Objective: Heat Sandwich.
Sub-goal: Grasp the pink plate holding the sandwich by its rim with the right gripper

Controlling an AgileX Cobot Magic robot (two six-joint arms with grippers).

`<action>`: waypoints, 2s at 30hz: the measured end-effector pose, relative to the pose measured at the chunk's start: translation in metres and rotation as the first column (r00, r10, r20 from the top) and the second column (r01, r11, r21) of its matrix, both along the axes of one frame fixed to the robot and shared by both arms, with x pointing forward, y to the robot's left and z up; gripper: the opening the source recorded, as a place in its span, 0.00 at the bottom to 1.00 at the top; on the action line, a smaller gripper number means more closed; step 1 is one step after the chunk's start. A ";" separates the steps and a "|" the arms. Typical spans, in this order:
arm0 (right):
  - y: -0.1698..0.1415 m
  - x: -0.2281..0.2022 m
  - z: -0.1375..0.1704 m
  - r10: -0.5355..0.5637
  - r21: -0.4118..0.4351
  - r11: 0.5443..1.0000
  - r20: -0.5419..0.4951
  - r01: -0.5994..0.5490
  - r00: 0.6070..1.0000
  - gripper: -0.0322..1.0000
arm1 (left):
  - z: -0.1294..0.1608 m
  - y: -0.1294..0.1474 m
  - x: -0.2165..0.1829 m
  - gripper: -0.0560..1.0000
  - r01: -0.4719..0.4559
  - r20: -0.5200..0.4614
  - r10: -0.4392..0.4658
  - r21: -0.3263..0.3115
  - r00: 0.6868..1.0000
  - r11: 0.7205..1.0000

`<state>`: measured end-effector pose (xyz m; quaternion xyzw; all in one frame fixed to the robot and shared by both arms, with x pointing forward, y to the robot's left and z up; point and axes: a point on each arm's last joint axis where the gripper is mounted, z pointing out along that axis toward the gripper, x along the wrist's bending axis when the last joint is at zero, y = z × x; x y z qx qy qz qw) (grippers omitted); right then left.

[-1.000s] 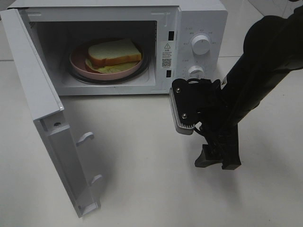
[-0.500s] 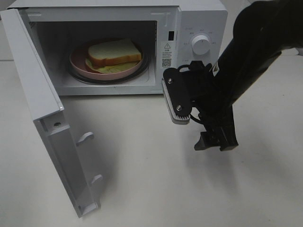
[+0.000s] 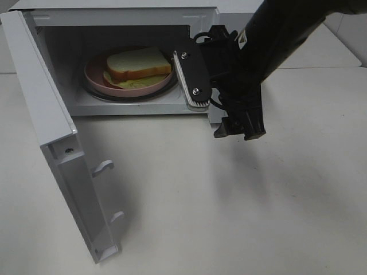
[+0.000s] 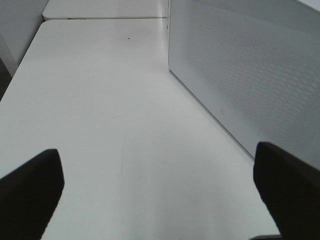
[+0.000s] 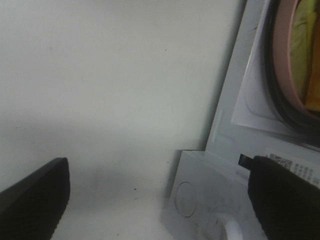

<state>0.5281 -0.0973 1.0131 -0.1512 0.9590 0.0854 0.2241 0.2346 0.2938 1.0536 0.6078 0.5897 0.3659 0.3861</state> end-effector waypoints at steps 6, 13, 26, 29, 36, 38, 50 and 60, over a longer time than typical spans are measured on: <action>0.018 0.013 -0.009 0.016 -0.011 1.000 0.000 -0.016 1.000 0.92 | 0.000 0.000 0.000 0.97 0.000 0.000 0.000 0.000 1.000 1.000; 0.041 0.030 -0.018 0.036 -0.009 0.999 0.006 -0.036 0.999 0.91 | 0.000 0.000 0.000 0.97 0.000 0.000 0.000 0.000 1.000 1.000; 0.068 0.064 -0.031 0.019 0.019 1.000 0.027 -0.019 0.999 0.90 | 0.000 0.000 0.000 0.97 0.000 0.000 0.000 0.000 1.000 1.000; 0.071 0.069 -0.036 0.012 0.023 1.000 0.025 -0.012 1.000 0.90 | 0.000 0.000 0.000 0.97 0.000 0.000 0.000 0.000 1.000 1.000; 0.086 0.087 -0.052 0.001 0.034 0.999 0.028 -0.002 1.000 0.89 | 0.000 0.000 0.000 0.97 0.000 0.000 0.000 0.000 1.000 1.000; 0.092 0.095 -0.055 -0.013 0.048 0.999 0.035 0.011 0.999 0.88 | 0.000 0.000 0.000 0.97 0.000 0.000 0.000 0.000 1.000 1.000; 0.109 0.117 -0.070 -0.037 0.078 0.996 0.050 0.033 0.998 0.87 | 0.000 0.001 0.000 0.97 -0.007 0.000 0.007 0.009 1.000 1.000; 0.119 0.129 -0.091 -0.037 0.074 0.997 0.045 0.034 0.998 0.85 | 0.000 0.004 0.000 0.97 -0.028 -0.002 0.029 0.038 1.000 0.999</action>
